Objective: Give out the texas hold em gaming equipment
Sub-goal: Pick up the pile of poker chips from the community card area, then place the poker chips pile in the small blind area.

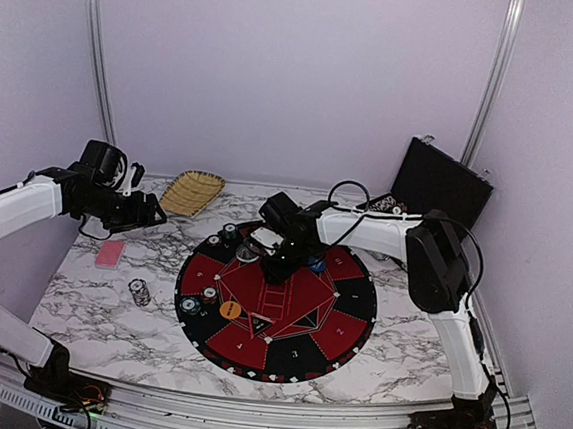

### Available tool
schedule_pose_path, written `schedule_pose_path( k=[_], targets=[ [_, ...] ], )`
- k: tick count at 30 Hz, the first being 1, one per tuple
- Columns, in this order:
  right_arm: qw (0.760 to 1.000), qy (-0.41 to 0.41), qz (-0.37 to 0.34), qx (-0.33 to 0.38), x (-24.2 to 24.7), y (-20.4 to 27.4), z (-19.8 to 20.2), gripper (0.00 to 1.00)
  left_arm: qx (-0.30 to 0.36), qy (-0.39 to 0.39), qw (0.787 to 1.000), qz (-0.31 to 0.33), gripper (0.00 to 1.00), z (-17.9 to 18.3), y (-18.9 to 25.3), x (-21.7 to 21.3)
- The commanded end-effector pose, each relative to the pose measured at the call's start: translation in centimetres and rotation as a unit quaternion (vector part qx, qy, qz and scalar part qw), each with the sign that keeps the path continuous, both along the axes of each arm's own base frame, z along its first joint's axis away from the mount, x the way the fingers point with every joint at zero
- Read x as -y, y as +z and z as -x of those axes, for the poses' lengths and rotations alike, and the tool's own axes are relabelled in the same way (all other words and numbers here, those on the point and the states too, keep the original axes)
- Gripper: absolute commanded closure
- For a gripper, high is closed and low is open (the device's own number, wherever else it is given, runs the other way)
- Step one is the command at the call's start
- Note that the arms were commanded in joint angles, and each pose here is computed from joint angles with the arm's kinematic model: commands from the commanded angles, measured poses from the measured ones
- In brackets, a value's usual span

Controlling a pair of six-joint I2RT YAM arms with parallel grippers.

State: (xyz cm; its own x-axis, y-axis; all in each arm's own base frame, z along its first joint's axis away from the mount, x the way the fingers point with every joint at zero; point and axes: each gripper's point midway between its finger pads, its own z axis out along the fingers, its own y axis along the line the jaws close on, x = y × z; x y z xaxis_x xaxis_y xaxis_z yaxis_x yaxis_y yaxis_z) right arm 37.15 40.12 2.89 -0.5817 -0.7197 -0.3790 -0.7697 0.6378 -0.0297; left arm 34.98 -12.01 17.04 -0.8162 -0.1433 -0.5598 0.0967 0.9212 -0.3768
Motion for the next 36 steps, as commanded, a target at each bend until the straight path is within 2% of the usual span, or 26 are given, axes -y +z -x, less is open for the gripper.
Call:
schedule_pose_path(
  k=[1, 18, 27, 36],
  targets=[
    [0.998, -0.039, -0.024, 0.047, 0.6, 3.2, -4.1, 0.82, 0.005, 0.0, 1.0, 0.001, 0.19, -0.3, -0.2, -0.2],
    [0.991, -0.086, -0.018, 0.104, 4.5, 4.4, -13.8, 0.82, -0.003, -0.011, 1.0, 0.009, 0.19, -0.3, -0.7, 0.3],
    [0.987, -0.085, -0.003, 0.136, 6.0, 3.9, -16.6, 0.82, -0.001, -0.012, 1.0, 0.007, 0.19, -0.3, -0.6, 0.2],
    [0.982, -0.098, -0.018, 0.163, 7.2, 4.3, -19.3, 0.83, -0.007, -0.01, 1.0, 0.007, 0.19, -0.4, -1.0, 0.1]
  ],
)
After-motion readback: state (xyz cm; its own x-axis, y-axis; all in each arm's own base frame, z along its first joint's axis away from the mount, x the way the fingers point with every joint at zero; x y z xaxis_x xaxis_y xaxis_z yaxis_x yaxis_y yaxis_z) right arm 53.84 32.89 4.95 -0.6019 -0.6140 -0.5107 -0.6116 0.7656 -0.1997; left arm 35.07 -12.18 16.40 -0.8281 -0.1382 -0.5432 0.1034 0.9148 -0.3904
